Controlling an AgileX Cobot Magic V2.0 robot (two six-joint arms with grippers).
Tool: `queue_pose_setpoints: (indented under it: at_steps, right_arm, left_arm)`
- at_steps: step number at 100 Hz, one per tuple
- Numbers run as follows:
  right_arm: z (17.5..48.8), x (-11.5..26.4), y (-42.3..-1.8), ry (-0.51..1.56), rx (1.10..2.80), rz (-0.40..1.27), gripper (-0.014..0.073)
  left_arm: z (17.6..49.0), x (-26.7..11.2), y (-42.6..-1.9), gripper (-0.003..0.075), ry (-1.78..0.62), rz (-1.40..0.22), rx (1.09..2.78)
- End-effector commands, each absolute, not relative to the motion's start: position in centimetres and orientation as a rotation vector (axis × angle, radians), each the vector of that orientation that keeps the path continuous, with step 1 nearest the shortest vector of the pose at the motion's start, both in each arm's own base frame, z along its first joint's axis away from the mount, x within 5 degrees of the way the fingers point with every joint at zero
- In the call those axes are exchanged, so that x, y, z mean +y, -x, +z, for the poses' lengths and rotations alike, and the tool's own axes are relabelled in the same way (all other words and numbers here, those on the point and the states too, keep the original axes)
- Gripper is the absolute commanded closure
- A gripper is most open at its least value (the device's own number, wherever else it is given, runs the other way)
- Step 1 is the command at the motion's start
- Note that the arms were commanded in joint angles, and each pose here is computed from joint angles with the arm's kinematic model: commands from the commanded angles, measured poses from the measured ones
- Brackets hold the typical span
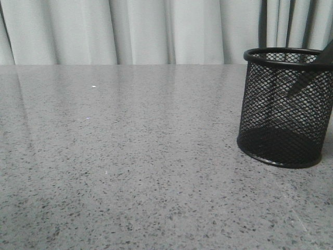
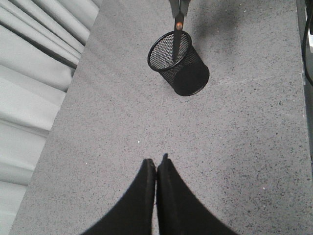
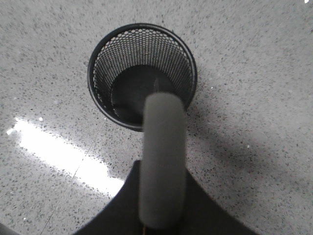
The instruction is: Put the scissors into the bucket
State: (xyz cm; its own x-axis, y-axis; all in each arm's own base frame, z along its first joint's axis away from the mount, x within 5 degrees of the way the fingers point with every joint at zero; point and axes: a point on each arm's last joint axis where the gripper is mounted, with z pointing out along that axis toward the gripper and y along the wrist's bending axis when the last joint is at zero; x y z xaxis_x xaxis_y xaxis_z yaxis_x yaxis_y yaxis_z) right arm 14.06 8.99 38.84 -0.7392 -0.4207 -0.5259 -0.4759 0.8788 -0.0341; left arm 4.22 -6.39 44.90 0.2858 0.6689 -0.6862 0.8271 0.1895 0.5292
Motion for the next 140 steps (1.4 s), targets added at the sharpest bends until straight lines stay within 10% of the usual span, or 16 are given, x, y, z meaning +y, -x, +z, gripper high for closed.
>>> queue_pose_setpoints:
  at_steps: [1, 40, 76, 121, 140]
  right_arm:
    - [38.7, 9.1, -14.7, 0.657, 2.555, 0.084, 0.066]
    - [39.2, 11.0, -17.4, 0.664, 2.574, 0.075, 0.0643]
    - [39.4, 11.2, -17.4, 0.663, 2.573, 0.102, 0.0384]
    - [46.9, 9.9, -17.0, 0.564, 2.306, 0.092, 0.0393]
    - [49.1, 7.5, -13.1, 0.529, 2.191, 0.194, 0.0606]
  left_arm:
    - [46.0, -6.7, -4.2, 0.0741, -1.462, -0.242, 1.385]
    - [46.1, -6.9, -3.9, 0.0741, -1.459, -0.29, 1.376]
    - [46.2, -7.1, -3.7, 0.0741, -1.456, -0.33, 1.369]
    - [45.8, -6.6, -6.4, 0.0741, -1.115, -0.246, 1.531]
    - [43.8, -6.5, -6.4, 0.0741, -0.998, -0.305, 1.496]
